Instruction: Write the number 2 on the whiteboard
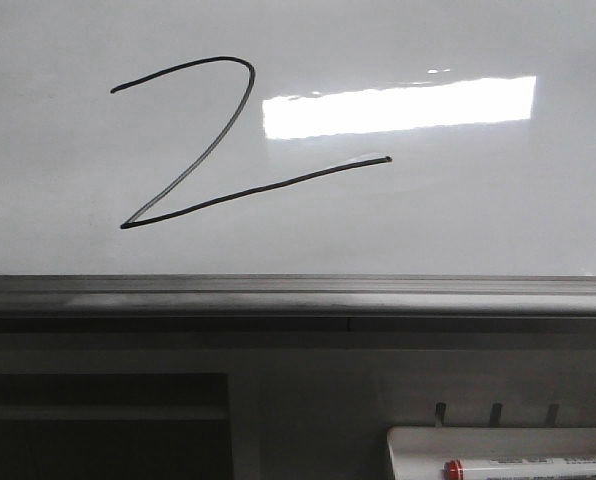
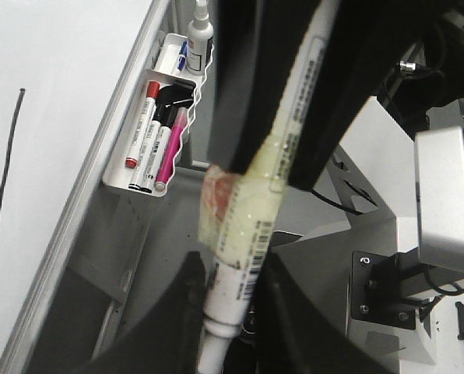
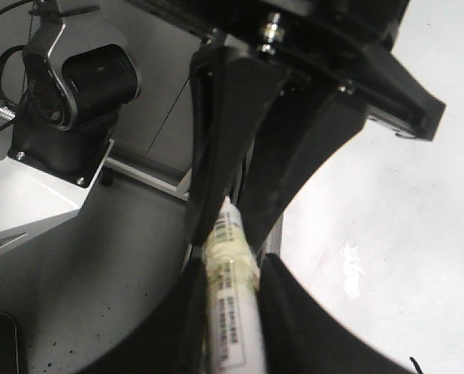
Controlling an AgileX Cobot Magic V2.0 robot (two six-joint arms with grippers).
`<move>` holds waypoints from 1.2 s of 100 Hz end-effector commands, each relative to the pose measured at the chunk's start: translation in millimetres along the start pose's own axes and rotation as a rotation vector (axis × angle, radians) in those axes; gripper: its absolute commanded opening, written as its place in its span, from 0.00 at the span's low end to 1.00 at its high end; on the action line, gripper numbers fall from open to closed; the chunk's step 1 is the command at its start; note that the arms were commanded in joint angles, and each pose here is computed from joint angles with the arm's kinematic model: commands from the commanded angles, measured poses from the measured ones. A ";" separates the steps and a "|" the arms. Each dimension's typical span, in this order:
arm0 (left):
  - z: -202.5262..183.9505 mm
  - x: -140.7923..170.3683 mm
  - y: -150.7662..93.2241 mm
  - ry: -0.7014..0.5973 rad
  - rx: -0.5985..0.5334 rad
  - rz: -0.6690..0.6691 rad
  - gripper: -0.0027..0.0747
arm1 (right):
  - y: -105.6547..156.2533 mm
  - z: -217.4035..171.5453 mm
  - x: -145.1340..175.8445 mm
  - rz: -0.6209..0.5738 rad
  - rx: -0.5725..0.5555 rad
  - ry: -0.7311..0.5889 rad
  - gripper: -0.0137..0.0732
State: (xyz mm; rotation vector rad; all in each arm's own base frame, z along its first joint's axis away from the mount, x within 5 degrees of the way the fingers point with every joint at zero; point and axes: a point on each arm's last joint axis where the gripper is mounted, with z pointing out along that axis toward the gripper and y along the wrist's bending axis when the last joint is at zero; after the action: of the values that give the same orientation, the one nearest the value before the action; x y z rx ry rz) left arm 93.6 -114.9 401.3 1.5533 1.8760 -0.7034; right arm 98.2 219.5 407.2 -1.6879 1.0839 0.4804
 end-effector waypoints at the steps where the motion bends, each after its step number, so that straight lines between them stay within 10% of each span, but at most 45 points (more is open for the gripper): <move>1: -3.3 -12.7 9.8 -0.097 -0.097 -0.025 0.01 | -15.5 -15.3 -19.7 0.097 0.136 -0.132 0.52; 11: -5.3 -10.0 7.7 -0.101 -0.114 -0.020 0.01 | -31.2 -30.9 -18.0 0.132 0.281 -0.157 0.73; 26: -10.8 4.2 5.2 -0.186 -0.257 -0.066 0.01 | -47.2 -83.5 -14.7 0.168 0.510 -0.181 0.75; 38: -7.4 27.7 15.1 -0.337 -0.453 -0.252 0.01 | -45.8 -119.3 -7.6 0.321 0.601 -0.178 0.64; 56: 20.1 68.8 47.8 -0.525 -0.632 -0.592 0.01 | -24.5 -134.0 14.7 0.409 0.589 -0.059 0.06; 99: 76.2 94.1 110.2 -0.412 -0.657 -0.798 0.01 | 5.4 -97.6 73.6 0.648 0.507 0.005 0.08; 120: 77.7 79.2 115.2 -0.434 -0.601 -0.662 0.01 | 5.5 -97.1 73.7 0.661 0.507 -0.006 0.08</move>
State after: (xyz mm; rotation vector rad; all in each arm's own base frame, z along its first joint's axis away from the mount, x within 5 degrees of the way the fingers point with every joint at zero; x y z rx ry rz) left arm 198.9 -95.7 268.0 0.3320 2.0915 -0.5896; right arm 112.9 102.8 373.5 -0.9564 1.6553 0.5487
